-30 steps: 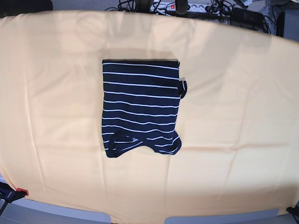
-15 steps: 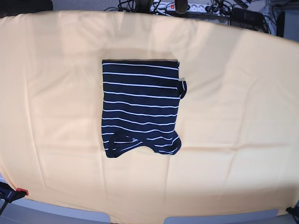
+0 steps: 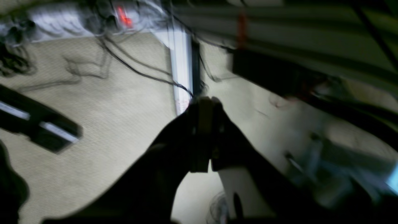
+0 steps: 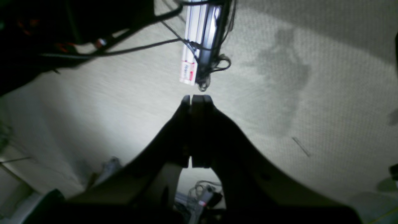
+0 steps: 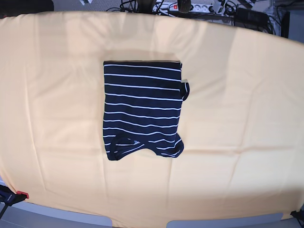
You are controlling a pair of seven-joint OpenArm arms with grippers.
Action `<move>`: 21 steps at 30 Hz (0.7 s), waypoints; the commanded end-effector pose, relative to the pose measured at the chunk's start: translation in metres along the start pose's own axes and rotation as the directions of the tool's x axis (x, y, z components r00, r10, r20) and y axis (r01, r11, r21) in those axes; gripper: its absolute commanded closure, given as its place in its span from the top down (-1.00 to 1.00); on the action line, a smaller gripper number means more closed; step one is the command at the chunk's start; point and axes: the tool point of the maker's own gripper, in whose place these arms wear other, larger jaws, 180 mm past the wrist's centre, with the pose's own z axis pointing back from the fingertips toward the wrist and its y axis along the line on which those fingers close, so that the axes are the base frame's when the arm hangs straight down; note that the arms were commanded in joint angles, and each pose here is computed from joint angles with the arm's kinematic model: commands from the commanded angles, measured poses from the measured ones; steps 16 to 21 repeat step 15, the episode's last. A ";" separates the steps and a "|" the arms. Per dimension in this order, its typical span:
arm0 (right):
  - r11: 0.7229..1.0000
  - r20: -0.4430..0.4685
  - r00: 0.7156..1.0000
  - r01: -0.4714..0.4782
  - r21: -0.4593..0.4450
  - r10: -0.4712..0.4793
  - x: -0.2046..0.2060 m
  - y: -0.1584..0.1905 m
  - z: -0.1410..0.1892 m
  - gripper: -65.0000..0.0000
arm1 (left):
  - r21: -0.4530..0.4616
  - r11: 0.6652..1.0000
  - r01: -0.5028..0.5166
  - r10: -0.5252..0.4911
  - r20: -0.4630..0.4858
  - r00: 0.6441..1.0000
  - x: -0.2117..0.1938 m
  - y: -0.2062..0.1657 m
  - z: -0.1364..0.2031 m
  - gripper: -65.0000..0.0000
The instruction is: Fold the T-shirt properly
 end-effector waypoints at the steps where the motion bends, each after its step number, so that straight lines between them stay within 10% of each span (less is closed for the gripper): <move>1: 1.000 0.004 1.000 0.006 -0.027 -0.006 -0.002 -0.003 -0.003 -1.00 | 0.033 0.999 0.001 -0.002 0.020 1.000 0.002 0.004 -0.005 -1.00; 11: 0.984 0.076 0.997 0.029 -0.176 -0.016 0.024 0.007 -0.033 -1.00 | 0.259 0.966 0.028 -0.038 0.032 0.999 -0.015 -0.014 -0.049 -1.00; 21: 0.980 0.102 0.995 0.025 -0.197 -0.005 0.030 0.015 -0.037 -1.00 | 0.224 0.974 -0.020 0.009 0.050 0.999 -0.016 -0.040 -0.061 -1.00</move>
